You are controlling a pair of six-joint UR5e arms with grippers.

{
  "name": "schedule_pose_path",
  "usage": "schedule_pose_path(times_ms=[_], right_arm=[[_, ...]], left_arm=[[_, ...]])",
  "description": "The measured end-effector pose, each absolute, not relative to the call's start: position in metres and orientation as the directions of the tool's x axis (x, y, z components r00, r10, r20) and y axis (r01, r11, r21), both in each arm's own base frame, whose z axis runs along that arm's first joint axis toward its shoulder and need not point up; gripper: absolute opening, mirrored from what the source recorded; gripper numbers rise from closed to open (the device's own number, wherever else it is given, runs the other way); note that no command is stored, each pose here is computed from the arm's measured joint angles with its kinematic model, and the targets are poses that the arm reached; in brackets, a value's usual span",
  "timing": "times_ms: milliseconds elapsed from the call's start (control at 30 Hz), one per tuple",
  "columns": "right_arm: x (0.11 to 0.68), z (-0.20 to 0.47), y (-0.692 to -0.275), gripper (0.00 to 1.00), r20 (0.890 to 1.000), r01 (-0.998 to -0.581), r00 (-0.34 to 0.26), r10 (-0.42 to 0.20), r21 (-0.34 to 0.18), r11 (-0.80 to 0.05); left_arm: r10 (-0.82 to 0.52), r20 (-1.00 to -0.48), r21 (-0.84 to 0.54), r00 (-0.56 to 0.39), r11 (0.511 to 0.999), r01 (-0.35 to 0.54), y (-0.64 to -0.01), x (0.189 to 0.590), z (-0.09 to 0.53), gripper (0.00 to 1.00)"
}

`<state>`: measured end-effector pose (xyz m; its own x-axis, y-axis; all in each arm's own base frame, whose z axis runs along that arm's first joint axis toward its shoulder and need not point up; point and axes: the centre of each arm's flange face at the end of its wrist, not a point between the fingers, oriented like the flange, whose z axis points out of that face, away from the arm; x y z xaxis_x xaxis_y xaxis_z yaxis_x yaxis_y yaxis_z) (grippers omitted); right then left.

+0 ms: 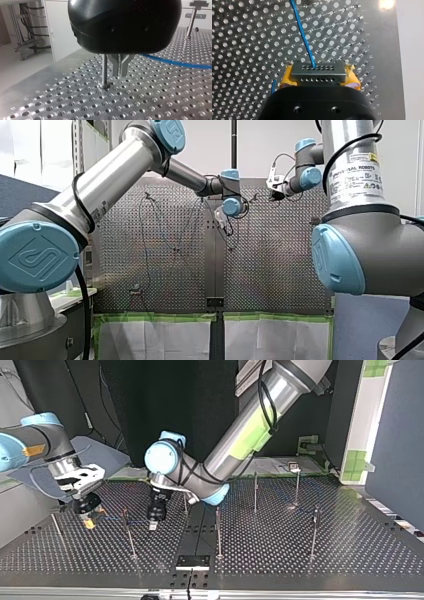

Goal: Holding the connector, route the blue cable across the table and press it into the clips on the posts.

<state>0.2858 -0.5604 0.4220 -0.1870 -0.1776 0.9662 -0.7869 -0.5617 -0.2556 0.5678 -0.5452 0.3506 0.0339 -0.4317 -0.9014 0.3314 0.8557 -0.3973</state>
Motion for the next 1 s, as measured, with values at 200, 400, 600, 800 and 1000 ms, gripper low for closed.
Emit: schedule_pose_path(times_ms=[200, 400, 600, 800, 1000], right_arm=[[0.286, 0.421, -0.561, 0.00, 0.967, -0.787, -0.185, -0.177, -0.254, -0.562], [0.287, 0.420, -0.561, 0.00, 0.967, -0.787, -0.182, -0.177, -0.252, -0.563], [0.287, 0.420, -0.561, 0.00, 0.967, -0.788, -0.182, -0.177, -0.251, -0.563], [0.287, 0.419, -0.561, 0.00, 0.967, -0.787, -0.181, -0.179, -0.252, -0.563], [0.287, 0.419, -0.561, 0.00, 0.967, -0.787, -0.181, -0.181, -0.253, -0.563]], left_arm=[[-0.406, -0.914, -0.386, 0.005, 0.872, 0.300, -0.543, 0.563, 0.345, 0.66], [-0.385, -0.923, -0.376, -0.020, 0.887, 0.269, -0.544, 0.556, 0.340, 1.00], [-0.363, -0.930, -0.364, -0.051, 0.894, 0.261, -0.545, 0.548, 0.338, 1.00], [-0.335, -0.937, -0.349, -0.096, 0.905, 0.244, -0.543, 0.538, 0.337, 1.00], [-0.361, -0.927, -0.376, -0.105, 0.895, 0.241, -0.535, 0.522, 0.352, 1.00]])
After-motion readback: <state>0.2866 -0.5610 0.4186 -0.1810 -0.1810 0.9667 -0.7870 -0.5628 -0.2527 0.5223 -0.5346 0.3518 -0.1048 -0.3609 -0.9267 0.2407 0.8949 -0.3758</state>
